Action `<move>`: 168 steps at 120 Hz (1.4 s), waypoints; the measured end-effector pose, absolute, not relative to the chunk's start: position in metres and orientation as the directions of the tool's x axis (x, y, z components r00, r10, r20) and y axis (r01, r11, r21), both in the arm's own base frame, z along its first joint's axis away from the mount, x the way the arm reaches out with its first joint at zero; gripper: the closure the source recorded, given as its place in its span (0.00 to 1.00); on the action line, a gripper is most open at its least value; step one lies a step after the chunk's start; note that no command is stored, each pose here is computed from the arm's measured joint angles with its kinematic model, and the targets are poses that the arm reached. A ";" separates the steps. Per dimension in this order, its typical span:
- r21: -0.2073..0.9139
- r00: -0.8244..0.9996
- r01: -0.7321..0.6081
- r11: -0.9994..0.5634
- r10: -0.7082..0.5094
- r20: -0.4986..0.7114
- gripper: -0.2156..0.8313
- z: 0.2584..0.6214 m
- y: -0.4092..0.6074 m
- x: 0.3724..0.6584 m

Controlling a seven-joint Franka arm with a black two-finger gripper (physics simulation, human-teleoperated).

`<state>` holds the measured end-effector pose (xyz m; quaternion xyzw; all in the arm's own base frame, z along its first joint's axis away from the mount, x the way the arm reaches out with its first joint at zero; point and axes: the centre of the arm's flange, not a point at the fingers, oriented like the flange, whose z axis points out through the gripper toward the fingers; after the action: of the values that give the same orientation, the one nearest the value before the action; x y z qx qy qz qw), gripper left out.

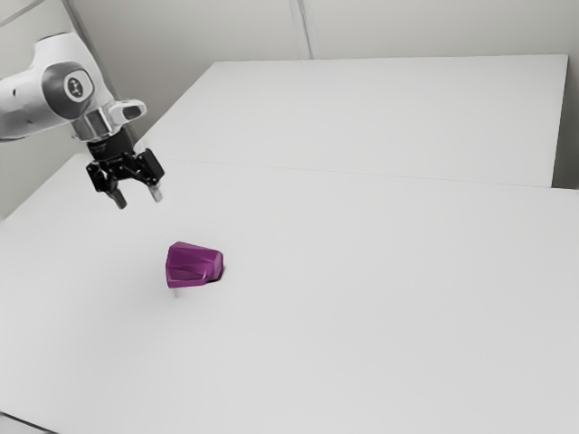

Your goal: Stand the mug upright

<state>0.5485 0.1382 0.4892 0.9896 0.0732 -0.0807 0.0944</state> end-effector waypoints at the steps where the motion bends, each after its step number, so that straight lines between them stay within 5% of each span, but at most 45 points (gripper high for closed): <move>1: 0.177 0.976 0.160 -0.971 0.129 -0.173 0.21 0.488 0.139 0.549; 84: 0.322 0.976 0.159 -0.933 0.100 -0.191 0.21 0.369 0.169 0.552; 168: 0.524 0.989 0.144 -0.839 0.114 -0.090 0.21 0.316 0.168 0.560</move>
<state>0.5600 0.1681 0.3164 0.9586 0.0673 -0.0277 0.2755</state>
